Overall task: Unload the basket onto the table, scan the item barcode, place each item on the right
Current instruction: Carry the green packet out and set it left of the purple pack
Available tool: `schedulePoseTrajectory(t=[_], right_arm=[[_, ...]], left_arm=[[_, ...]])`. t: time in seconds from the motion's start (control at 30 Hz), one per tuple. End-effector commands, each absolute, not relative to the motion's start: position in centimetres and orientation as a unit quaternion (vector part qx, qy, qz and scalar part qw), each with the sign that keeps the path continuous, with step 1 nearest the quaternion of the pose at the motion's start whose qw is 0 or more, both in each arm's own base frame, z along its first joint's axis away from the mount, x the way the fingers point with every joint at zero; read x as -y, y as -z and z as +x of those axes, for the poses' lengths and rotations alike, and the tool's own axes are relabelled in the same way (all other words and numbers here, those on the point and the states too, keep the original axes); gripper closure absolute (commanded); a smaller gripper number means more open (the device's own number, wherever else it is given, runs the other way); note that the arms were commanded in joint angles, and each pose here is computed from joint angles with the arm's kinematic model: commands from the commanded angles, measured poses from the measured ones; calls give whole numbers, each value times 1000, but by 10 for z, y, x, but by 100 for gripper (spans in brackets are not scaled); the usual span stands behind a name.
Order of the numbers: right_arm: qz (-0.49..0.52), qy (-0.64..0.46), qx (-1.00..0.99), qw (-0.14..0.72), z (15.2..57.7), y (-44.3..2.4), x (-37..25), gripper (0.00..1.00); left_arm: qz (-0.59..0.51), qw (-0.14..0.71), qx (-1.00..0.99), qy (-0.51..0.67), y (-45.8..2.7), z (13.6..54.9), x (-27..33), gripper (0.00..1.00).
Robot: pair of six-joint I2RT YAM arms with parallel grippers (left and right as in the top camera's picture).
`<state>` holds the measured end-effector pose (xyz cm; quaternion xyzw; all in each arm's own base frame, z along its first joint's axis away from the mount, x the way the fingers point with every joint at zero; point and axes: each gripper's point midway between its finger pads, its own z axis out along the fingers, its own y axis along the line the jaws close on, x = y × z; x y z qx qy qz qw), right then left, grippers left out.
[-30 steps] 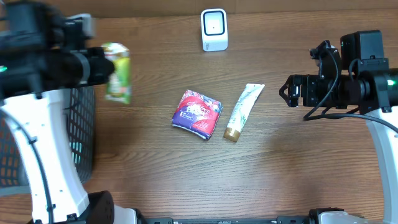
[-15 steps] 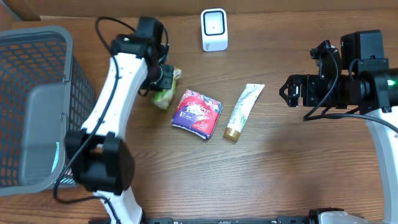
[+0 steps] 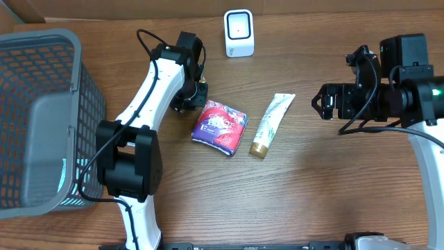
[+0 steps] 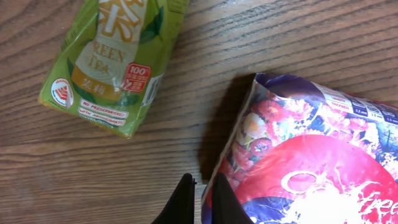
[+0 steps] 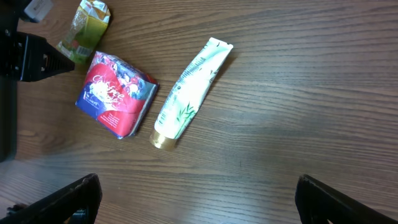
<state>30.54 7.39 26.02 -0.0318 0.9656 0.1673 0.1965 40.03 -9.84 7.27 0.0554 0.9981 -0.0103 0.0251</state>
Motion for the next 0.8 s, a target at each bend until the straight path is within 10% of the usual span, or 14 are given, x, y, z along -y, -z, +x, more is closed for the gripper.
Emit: schedulePoseTrajectory(t=[0.0,0.2,0.4,0.63,0.77], right_arm=[[-39,-164,-963,210,309,-267,-75,0],[-38,-164,-965,202,313,-262,-75,0],[-35,-166,-969,181,318,-250,-76,0],[-39,-189,-966,175,320,-249,-84,0],[-39,-189,-966,174,319,-248,-84,0]], left_arm=[[37,56,-998,-7,-89,418,88,88],[105,128,-985,-49,-92,459,73,39],[185,111,-975,-56,-65,466,75,35],[166,63,-983,-54,-31,456,71,56],[145,45,-987,-53,-29,447,70,95]])
